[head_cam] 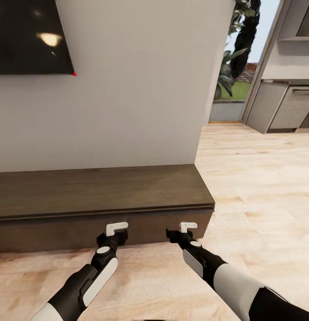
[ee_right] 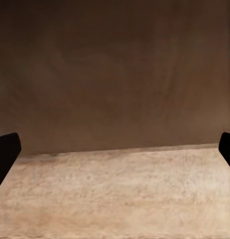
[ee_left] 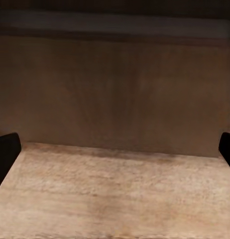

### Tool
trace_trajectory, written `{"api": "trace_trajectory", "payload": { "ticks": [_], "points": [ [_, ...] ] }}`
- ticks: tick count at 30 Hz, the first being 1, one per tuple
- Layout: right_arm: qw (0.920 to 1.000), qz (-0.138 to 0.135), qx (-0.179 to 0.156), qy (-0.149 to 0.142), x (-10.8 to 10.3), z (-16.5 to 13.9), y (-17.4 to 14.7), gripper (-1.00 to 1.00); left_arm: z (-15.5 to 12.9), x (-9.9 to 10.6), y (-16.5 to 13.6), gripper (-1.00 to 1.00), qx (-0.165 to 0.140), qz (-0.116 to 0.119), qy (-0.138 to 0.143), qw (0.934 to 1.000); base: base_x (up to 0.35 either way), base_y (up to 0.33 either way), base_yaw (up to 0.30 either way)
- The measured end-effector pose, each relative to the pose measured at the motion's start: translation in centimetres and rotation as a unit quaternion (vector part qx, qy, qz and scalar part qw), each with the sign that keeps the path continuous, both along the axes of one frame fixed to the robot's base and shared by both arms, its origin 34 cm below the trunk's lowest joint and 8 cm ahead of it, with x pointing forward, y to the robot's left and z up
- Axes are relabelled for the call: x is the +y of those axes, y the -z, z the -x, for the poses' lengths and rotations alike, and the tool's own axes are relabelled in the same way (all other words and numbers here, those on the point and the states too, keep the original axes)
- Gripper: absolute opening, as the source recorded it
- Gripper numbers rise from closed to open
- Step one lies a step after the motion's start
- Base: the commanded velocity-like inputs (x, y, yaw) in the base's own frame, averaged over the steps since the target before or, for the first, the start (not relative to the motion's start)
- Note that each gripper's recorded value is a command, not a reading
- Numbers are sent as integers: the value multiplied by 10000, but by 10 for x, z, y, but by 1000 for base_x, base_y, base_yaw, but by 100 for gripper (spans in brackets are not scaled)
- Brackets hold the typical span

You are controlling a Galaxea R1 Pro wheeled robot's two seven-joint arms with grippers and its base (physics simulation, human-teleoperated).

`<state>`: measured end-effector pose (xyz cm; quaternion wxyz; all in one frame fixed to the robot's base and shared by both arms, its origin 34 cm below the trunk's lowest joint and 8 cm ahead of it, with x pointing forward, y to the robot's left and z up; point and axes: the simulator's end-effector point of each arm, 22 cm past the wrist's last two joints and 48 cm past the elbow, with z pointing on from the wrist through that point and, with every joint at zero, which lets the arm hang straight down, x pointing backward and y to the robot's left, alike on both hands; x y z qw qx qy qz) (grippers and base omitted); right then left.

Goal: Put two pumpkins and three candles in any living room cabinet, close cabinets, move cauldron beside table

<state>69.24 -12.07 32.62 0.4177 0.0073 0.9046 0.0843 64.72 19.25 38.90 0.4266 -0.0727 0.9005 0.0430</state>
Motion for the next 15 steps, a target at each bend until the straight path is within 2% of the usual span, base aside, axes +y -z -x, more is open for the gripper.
{"api": "trace_trajectory", "payload": {
  "ticks": [8,15],
  "points": [
    [10000,0,5,0,0,0,0,100,0,0,0,100,0,2,0,10000,-235,0,0],
    [10000,1,5,-1,0,0,0,100,0,0,0,100,0,1,5,10000,-136,0,0]
  ]
}}
